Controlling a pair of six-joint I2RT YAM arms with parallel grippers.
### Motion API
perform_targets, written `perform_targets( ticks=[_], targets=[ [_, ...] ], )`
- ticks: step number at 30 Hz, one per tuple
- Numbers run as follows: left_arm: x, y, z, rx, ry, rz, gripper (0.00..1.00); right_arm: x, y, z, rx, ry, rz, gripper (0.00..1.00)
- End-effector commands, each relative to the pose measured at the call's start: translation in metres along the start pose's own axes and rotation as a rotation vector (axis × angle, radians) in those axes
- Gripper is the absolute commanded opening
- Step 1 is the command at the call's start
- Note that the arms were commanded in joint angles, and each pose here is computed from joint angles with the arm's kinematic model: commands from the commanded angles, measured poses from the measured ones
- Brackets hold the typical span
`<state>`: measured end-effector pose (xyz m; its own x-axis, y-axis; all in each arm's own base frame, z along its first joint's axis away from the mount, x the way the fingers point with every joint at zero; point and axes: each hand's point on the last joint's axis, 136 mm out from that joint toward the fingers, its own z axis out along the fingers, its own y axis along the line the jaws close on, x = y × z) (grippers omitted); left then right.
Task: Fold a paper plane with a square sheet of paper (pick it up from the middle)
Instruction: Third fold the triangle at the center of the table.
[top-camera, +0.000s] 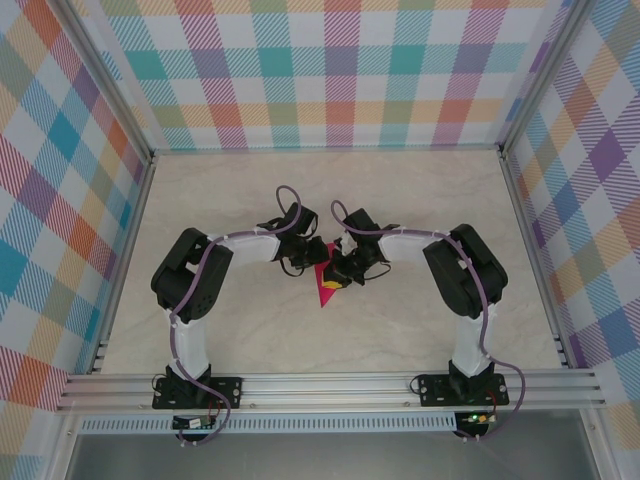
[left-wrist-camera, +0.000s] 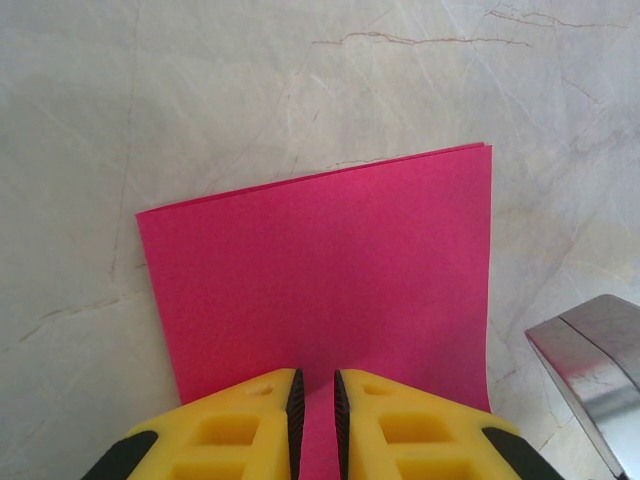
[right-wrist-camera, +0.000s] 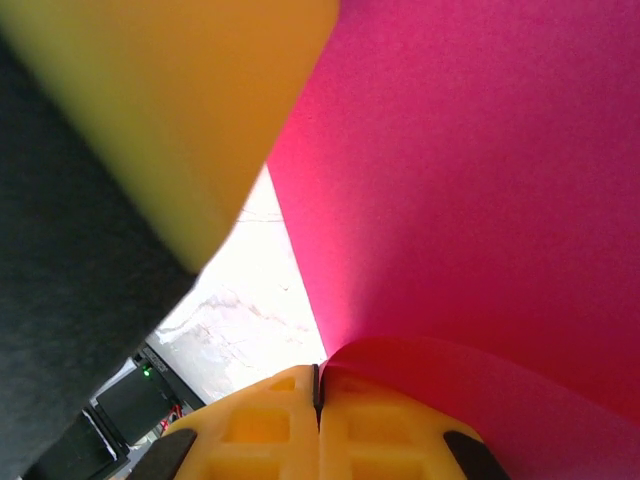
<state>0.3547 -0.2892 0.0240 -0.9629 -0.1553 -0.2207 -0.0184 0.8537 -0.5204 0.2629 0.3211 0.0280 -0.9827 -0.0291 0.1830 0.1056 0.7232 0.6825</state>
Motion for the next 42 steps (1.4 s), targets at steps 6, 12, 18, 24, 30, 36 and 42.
perform_targets(
  ticks=[6,12,18,24,30,36,42],
  targets=[
    [0.011,0.012,0.004,-0.031,0.046,-0.001,0.18,-0.001,-0.004,0.006,0.016,0.007,0.015,0.01],
    [0.012,0.012,0.003,-0.030,0.047,-0.001,0.18,-0.004,-0.004,0.006,0.017,-0.004,0.018,0.01],
    [0.014,0.013,0.004,-0.032,0.050,-0.001,0.18,-0.005,0.002,0.007,-0.006,-0.004,0.004,0.01],
    [0.014,0.014,0.005,-0.034,0.051,-0.003,0.19,-0.006,0.002,0.008,-0.006,0.001,-0.004,0.01],
    [0.015,0.014,0.005,-0.033,0.053,-0.003,0.18,-0.006,0.000,0.010,-0.007,0.009,-0.009,0.01],
    [0.015,0.014,0.005,-0.035,0.053,-0.004,0.18,-0.007,0.004,0.010,-0.016,0.008,-0.025,0.01],
    [0.016,0.016,0.005,-0.038,0.055,-0.004,0.18,-0.008,0.006,0.009,-0.021,0.007,-0.037,0.01]
  ],
)
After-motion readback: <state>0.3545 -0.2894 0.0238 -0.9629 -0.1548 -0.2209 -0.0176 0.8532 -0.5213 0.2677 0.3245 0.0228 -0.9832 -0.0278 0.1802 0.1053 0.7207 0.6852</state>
